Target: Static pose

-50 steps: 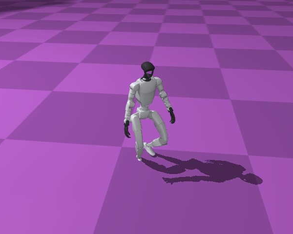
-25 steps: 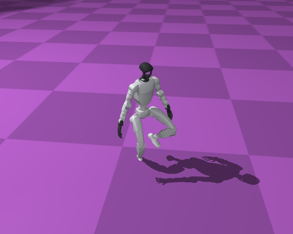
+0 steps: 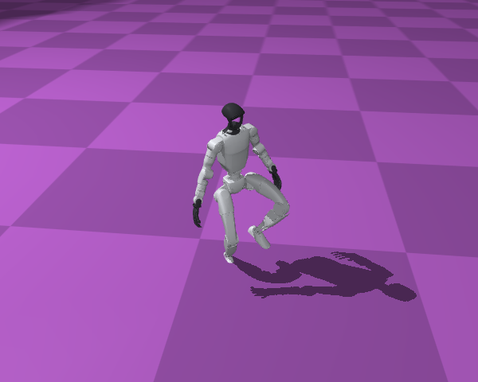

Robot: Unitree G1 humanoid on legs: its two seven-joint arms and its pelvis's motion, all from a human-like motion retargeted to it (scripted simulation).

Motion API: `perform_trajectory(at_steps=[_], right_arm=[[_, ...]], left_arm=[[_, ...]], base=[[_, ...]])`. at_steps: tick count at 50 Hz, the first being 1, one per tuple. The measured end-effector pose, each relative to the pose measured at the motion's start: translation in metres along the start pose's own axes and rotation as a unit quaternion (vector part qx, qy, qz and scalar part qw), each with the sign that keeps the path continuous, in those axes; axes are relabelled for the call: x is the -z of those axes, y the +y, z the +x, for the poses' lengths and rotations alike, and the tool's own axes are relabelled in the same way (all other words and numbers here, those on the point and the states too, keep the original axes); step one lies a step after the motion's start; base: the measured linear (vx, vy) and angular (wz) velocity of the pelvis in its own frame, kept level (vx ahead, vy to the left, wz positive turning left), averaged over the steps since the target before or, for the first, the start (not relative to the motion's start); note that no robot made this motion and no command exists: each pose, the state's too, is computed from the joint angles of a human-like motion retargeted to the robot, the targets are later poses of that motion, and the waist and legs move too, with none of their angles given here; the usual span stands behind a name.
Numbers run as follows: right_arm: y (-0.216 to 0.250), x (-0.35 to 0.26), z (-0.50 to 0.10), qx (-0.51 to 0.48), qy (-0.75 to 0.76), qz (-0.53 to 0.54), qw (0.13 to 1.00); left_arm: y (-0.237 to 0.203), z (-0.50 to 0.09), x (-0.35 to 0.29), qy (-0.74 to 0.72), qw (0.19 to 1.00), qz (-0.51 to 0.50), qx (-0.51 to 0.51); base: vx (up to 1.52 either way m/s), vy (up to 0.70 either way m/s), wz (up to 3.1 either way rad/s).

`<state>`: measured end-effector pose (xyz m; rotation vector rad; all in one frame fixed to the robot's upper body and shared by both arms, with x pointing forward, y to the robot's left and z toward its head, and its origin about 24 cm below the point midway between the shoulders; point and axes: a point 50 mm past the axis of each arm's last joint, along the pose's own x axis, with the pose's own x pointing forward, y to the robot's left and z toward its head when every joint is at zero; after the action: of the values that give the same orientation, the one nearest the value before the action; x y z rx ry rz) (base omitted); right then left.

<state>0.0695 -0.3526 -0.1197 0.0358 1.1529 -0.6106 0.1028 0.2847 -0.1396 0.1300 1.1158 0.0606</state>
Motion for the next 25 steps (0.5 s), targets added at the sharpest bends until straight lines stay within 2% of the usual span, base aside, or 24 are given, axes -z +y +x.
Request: perform_trajectory(at_steps=[12,25], right_arm=[[0.016,0.006,0.001,-0.037,0.000,0.013,0.999],[-0.001,0.021,-0.002,-0.020,0.028,0.026,0.999]], left_arm=[[0.009,-0.006,0.020,0.044,0.999,0.005,-0.006],[0.009,-0.010,0.039,0.078,0.996,-0.035,-0.013]], base=[[0.00,0.00,0.00],[0.00,0.00,0.00]])
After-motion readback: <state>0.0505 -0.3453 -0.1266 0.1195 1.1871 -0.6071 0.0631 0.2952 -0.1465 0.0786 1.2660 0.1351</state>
